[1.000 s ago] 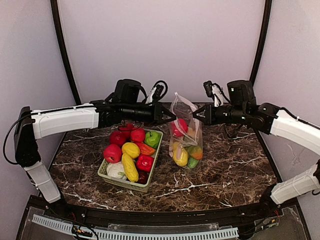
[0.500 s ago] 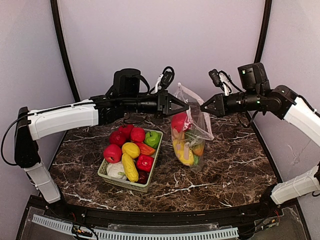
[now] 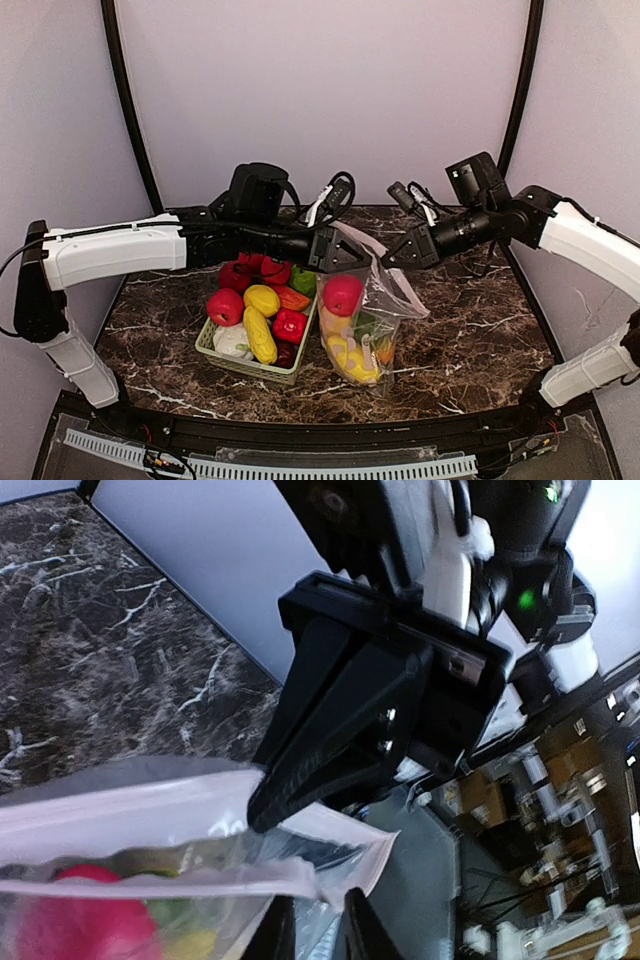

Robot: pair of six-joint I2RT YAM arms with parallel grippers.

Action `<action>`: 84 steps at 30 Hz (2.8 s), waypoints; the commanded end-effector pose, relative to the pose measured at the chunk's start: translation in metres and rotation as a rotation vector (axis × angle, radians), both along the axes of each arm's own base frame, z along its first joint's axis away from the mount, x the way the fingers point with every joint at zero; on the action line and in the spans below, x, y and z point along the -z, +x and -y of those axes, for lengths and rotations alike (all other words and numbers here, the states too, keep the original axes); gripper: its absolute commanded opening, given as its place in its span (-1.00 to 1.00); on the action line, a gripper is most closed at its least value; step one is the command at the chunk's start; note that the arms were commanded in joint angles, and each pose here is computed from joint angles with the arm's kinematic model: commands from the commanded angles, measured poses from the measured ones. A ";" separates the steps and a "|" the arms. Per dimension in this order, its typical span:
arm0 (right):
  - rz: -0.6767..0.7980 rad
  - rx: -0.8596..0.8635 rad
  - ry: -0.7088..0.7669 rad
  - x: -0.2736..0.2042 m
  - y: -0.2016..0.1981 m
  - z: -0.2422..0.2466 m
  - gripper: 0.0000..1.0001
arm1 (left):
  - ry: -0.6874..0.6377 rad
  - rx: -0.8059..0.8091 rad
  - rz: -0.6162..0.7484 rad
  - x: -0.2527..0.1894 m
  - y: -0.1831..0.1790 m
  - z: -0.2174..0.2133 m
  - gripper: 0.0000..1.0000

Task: Place the food in the zip-top bag and seal the zipper
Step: Adjust the zipper food storage bag at the center of the board, then pass from the right arm to the left, then zip the zipper on the zipper food storage bag.

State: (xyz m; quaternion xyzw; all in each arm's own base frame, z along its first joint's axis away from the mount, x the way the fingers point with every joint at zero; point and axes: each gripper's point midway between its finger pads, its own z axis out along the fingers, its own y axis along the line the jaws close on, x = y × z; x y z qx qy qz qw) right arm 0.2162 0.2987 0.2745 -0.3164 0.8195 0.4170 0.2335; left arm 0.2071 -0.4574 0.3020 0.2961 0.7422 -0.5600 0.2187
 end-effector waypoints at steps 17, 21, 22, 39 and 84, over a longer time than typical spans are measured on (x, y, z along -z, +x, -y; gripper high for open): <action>0.023 -0.100 0.107 -0.006 0.002 -0.007 -1.00 | -0.010 -0.130 0.159 -0.011 0.034 -0.101 0.40; 0.030 -0.102 0.118 -0.010 0.001 -0.006 -1.00 | -0.047 -0.104 0.190 -0.006 0.044 -0.100 0.32; 0.031 -0.102 0.120 -0.011 0.001 -0.005 -1.00 | -0.068 -0.097 0.188 -0.007 0.047 -0.100 0.26; 0.025 -0.111 0.145 -0.014 -0.002 -0.006 -1.00 | -0.122 -0.089 0.140 0.006 0.082 -0.077 -0.27; 0.510 -0.010 -0.073 -0.071 0.058 -0.099 -0.26 | -0.171 -0.084 0.112 0.007 0.083 -0.076 -0.99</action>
